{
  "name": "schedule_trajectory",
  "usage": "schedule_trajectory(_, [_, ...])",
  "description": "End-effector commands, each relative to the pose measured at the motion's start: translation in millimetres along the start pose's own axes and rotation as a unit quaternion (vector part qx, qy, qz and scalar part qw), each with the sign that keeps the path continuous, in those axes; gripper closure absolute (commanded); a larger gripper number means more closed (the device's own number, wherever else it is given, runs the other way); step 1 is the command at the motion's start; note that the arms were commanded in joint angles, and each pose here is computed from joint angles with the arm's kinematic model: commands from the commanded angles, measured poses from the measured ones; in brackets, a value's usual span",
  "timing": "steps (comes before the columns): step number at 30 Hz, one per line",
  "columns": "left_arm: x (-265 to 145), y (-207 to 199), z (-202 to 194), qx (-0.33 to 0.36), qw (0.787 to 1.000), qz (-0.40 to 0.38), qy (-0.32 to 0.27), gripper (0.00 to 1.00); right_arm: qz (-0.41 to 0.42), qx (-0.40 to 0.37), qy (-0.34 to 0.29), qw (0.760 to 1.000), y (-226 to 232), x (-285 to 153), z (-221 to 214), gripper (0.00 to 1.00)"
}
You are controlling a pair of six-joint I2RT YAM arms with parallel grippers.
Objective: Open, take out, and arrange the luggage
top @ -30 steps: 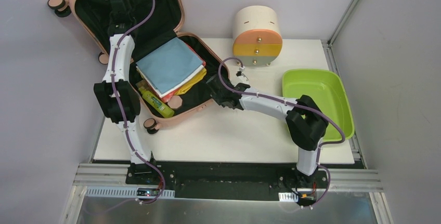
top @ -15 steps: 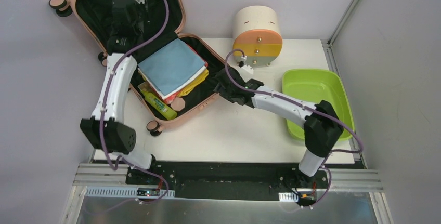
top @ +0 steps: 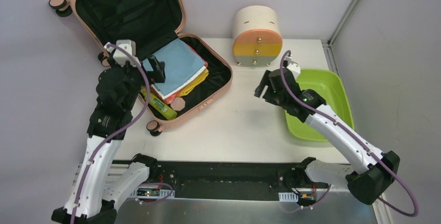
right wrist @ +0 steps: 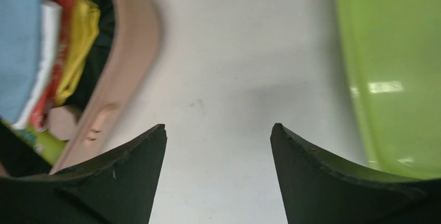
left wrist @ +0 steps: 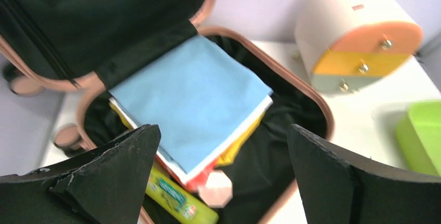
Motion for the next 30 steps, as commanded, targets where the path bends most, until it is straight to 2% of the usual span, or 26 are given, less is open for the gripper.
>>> schedule_trajectory(1, [-27.5,-33.4,-49.0,-0.063,0.992,-0.084,0.065,0.01,-0.085,-0.032,0.032,0.995,-65.2,-0.3,1.2,0.23])
schedule_trajectory(4, [-37.2,-53.6,-85.8,-0.071,0.979,-0.138,0.135,0.01,-0.123,-0.01,0.041,0.991,-89.3,5.4,10.2,0.23])
schedule_trajectory(6, [-43.1,-66.1,-110.9,-0.07,0.961,-0.171,0.205,0.01,-0.144,-0.008,0.048,0.988,-100.3,12.3,14.7,0.23])
schedule_trajectory(8, [-45.7,-77.2,-127.5,-0.069,0.944,-0.204,0.251,0.01,-0.185,-0.014,0.049,0.981,-115.2,19.5,20.9,0.22])
schedule_trajectory(10, [-44.6,-80.0,-144.2,-0.068,0.936,-0.205,0.277,0.01,-0.214,-0.015,0.055,0.975,-127.6,28.7,25.3,0.21])
schedule_trajectory(13, [-43.2,-71.5,-167.6,-0.049,0.936,-0.174,0.302,0.01,-0.246,-0.011,0.071,0.967,-143.0,44.4,28.2,0.21])
schedule_trajectory(16, [-44.6,-55.2,-186.6,-0.018,0.941,-0.128,0.313,0.01,-0.256,-0.001,0.101,0.961,-151.7,61.9,25.7,0.24])
schedule_trajectory(19, [-46.9,-35.2,-194.1,-0.019,0.948,-0.055,0.313,0.01,-0.259,-0.001,0.129,0.957,-153.0,75.8,20.4,0.33])
schedule_trajectory(25, [-58.4,-17.2,-182.2,-0.003,0.963,-0.019,0.269,0.01,-0.22,0.023,0.182,0.958,-131.1,85.6,-6.2,0.6])
schedule_trajectory(27, [-59.7,-12.2,-183.1,0.001,0.964,-0.004,0.267,0.06,-0.214,0.023,0.188,0.958,-121.3,82.4,-16.5,0.68])
schedule_trajectory(30, [-58.8,-18.0,-182.7,0.001,0.963,-0.024,0.27,0.12,-0.2,0.023,0.196,0.96,-107.7,79.7,-34.8,0.71])
Point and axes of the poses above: each gripper's point midway between its finger pads, its own x axis out along the fingers, its own y axis along the line the jaws close on, z = x × y, the point moved 2 cm from there along -x, back along the fingers, and after that the axes turned 14 degrees about x, right-handed, at the moved point
